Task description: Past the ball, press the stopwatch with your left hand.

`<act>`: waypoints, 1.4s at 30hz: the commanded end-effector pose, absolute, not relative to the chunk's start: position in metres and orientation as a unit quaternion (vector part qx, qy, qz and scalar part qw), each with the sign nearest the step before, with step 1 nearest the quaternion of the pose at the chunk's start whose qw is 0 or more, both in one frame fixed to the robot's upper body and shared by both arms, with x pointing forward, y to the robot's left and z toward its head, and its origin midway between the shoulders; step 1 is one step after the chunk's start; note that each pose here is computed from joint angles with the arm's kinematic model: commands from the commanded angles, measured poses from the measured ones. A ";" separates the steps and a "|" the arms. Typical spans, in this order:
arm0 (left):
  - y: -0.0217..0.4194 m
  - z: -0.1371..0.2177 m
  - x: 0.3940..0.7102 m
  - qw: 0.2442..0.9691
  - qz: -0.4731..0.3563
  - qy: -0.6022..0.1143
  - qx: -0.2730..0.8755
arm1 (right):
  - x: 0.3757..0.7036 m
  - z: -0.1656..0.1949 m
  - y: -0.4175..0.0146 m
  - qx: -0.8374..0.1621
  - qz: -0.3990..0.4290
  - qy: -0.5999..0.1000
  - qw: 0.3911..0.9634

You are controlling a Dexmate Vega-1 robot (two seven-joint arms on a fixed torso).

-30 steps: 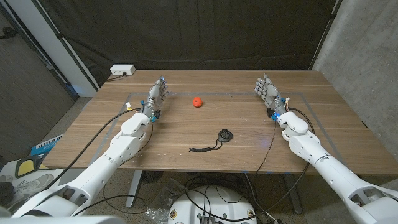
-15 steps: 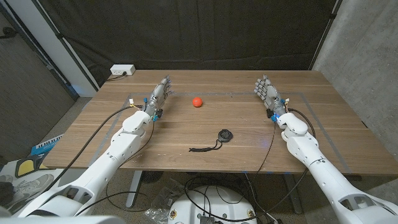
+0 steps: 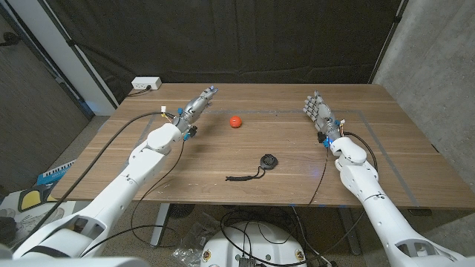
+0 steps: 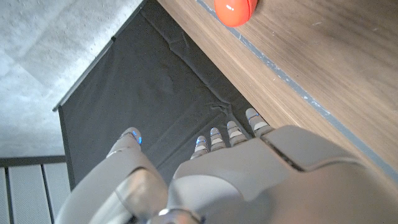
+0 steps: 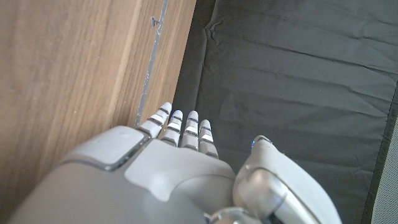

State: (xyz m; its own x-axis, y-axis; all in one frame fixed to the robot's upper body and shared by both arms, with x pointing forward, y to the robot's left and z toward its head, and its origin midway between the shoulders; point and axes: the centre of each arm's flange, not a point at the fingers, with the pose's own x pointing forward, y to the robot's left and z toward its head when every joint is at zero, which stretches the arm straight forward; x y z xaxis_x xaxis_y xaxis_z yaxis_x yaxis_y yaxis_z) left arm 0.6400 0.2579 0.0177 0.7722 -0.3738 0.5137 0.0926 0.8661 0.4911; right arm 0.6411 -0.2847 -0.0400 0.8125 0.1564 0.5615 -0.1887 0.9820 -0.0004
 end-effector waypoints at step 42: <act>0.192 0.075 0.585 0.711 -0.243 -0.336 0.568 | 0.600 -0.055 -0.252 0.002 0.043 -0.313 0.949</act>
State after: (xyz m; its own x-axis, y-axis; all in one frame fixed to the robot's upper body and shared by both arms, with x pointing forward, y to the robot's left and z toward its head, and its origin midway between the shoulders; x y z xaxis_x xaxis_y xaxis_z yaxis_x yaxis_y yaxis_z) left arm 0.5929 0.2092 0.0699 0.6794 -0.6667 0.3066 -0.0302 0.3920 0.9195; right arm 0.6066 -0.2598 -0.0548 0.8078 0.1019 0.5806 -0.1113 0.9936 -0.0196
